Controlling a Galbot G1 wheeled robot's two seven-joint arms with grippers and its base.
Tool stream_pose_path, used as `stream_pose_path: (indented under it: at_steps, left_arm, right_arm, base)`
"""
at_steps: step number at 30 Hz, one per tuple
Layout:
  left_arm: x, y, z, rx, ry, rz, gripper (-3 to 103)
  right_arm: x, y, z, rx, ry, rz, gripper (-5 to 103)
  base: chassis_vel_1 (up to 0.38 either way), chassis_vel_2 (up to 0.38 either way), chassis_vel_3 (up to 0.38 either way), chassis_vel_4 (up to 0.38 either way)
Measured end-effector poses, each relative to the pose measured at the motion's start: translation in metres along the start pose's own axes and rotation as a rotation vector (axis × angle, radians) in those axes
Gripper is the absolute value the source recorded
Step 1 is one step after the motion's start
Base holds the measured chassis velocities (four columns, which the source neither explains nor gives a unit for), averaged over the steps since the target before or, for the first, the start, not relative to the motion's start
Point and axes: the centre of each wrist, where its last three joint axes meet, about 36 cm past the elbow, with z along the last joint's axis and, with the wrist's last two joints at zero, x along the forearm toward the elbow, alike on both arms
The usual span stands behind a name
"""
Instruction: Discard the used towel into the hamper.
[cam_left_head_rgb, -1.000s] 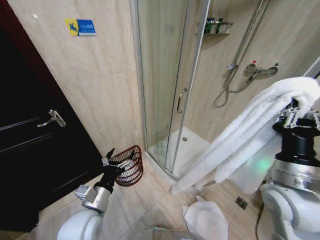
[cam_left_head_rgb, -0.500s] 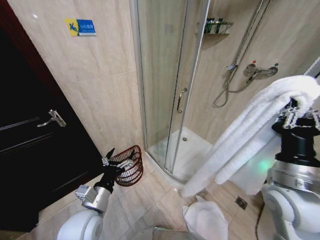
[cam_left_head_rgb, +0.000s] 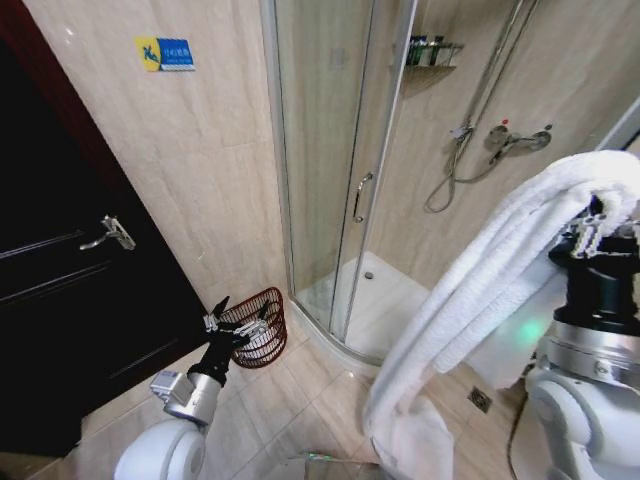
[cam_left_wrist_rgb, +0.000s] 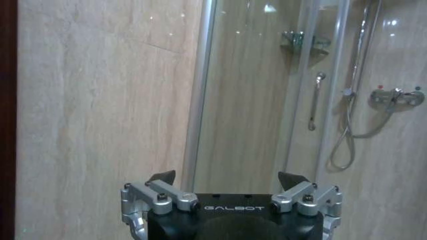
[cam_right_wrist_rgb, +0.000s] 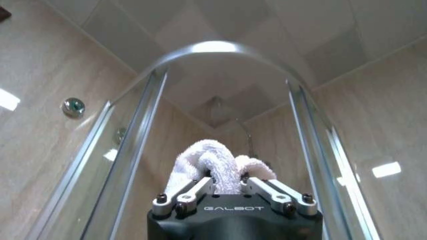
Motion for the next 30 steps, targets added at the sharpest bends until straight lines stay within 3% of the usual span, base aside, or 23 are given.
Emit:
stream_pose_path:
  at_steps: [26,30]
  left_arm:
    - [0.000,0.000,0.000,0.000,0.000,0.000,100]
    - [0.000,0.000,0.000,0.000,0.000,0.000,100]
  right_arm:
    - [0.002,-0.005,-0.001,0.006,-0.030,0.006,11]
    - [-0.002,-0.011,-0.004,0.046,-0.068,0.009,11]
  base:
    - [0.018,-0.020,-0.016,0.024]
    - [0.000,0.000,0.000,0.000]
